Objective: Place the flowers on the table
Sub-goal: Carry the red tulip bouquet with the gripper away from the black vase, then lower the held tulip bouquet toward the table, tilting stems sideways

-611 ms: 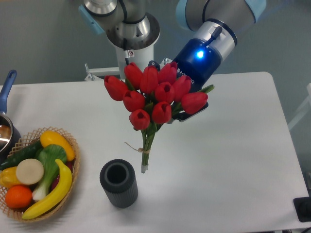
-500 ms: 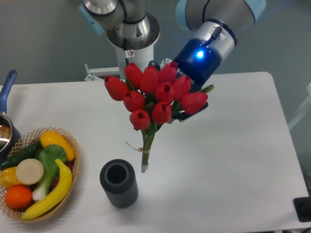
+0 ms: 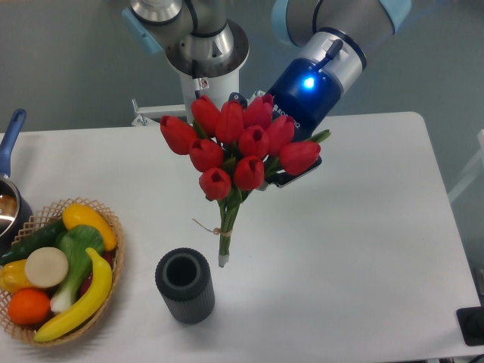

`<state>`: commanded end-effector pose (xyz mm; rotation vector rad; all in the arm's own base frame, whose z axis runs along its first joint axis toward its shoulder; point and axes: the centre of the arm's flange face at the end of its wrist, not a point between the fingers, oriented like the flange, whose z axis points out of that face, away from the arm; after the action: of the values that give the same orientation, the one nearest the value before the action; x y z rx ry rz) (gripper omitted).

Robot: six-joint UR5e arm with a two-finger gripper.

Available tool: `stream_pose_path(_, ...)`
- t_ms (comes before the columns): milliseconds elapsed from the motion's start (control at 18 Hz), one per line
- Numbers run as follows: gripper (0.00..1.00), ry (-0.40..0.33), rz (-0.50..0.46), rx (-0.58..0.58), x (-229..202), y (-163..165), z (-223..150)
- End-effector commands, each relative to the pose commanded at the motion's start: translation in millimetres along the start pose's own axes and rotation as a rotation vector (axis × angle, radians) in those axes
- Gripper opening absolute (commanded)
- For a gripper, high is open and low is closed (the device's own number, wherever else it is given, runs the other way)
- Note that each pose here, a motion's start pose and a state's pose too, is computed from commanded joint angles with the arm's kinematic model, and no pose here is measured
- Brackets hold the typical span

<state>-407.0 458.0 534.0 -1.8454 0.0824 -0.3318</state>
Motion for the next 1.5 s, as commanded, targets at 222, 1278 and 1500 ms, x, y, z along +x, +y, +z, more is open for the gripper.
stream_pose_path(222, 0.46, -0.007, 0.004, -0.003, -0.7, -1.7, -1.3)
stream_pose_path(1278, 0.46, -0.314, 0.150, -0.357, 10.1, 33.5, -17.5)
stream_pose_path(1500, 0.46, -0.403, 0.180, -0.494, -4.6, 50.0, -22.4)
